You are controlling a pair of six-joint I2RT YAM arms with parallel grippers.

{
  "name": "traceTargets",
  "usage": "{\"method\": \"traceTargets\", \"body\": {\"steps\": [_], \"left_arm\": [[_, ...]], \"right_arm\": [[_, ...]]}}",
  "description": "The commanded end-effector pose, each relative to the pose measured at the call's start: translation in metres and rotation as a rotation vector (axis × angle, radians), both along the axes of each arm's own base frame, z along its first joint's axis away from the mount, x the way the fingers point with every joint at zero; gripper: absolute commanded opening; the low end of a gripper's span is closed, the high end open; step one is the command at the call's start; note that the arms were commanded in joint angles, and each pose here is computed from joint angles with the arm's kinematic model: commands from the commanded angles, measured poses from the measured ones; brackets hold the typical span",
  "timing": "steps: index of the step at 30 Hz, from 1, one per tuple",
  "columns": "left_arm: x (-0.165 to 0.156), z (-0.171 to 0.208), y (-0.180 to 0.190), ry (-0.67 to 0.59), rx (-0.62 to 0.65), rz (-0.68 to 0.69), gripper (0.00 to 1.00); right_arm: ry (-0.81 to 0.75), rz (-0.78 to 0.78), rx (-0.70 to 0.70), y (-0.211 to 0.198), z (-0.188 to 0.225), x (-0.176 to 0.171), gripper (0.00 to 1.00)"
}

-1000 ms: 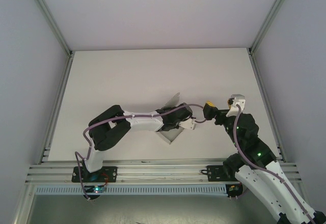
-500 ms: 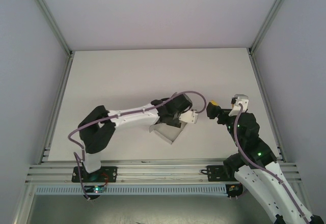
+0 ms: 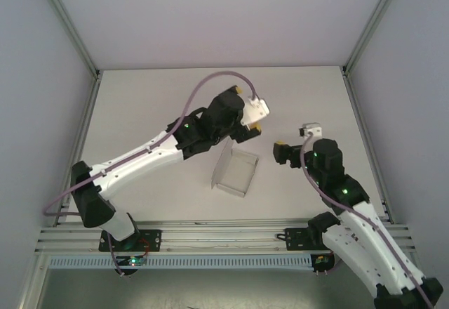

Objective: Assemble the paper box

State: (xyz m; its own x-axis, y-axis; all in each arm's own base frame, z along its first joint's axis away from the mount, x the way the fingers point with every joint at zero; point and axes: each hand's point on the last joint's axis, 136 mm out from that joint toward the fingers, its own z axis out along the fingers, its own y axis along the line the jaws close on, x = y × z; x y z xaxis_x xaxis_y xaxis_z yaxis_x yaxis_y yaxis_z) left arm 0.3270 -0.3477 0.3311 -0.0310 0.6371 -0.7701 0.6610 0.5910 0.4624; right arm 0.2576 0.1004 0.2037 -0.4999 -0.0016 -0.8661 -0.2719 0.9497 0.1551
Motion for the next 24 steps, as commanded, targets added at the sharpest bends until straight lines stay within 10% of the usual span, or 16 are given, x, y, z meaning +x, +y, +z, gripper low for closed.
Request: {"method": "traceTargets", "body": {"steps": [1,11,24], "left_arm": [[0.010,0.029,0.085,0.104,-0.260,0.416,1.00],[-0.044,-0.043,0.207,0.264,-0.505,0.739,1.00],[-0.069,-0.115,0.241,0.342,-0.444,0.888,1.00]], "right_arm": [[-0.007,0.298,-0.041,0.046,0.001,0.007,0.98],[0.174,0.561,-0.142,0.102,-0.069,0.034,0.83],[0.412,0.520,-0.226,0.122,-0.134,0.056,0.66]]}}
